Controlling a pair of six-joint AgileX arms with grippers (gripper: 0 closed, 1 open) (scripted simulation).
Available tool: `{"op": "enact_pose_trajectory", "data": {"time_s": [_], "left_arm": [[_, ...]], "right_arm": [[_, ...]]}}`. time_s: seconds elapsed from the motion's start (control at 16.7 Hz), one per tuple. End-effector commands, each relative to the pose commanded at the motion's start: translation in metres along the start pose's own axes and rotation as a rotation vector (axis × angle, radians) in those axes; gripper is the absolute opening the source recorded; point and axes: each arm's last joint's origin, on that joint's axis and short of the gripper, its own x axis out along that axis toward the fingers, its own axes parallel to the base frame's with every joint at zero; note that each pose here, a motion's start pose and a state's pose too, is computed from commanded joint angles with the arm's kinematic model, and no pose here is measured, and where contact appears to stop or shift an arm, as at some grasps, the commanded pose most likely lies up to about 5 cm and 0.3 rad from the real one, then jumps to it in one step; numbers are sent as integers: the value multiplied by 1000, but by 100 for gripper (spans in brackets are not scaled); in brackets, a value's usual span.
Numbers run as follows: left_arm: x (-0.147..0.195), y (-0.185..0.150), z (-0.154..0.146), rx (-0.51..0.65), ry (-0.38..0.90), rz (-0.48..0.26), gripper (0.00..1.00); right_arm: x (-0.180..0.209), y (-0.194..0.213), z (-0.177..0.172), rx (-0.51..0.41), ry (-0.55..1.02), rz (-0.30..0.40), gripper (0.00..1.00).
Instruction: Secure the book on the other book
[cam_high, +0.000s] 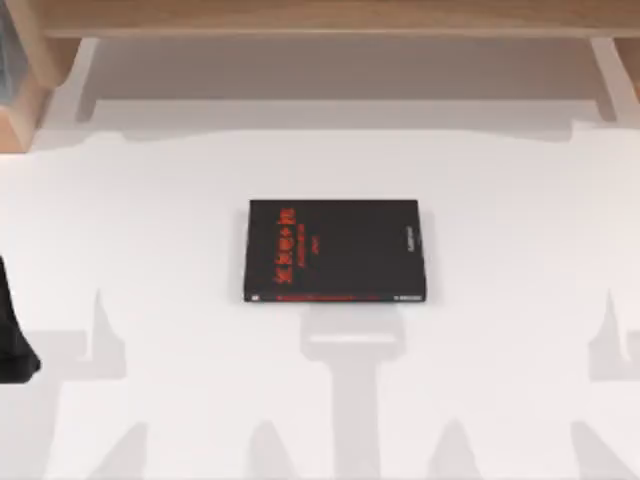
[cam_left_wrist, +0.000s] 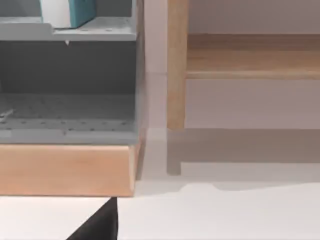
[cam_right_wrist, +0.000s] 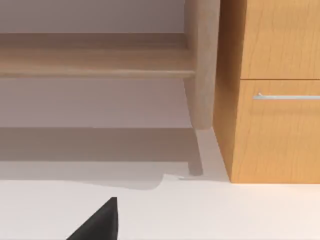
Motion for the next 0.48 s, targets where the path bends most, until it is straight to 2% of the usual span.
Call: {"op": "enact_pose_trajectory", "data": {"time_s": [0.24,0.48], "left_arm": [[0,1,8,-1,-10,-1,100],[8,4,52,-2,-42,-5,100]], "right_arm": [[0,0,0,0,0,0,100],[0,0,0,0,0,0,100]]}}
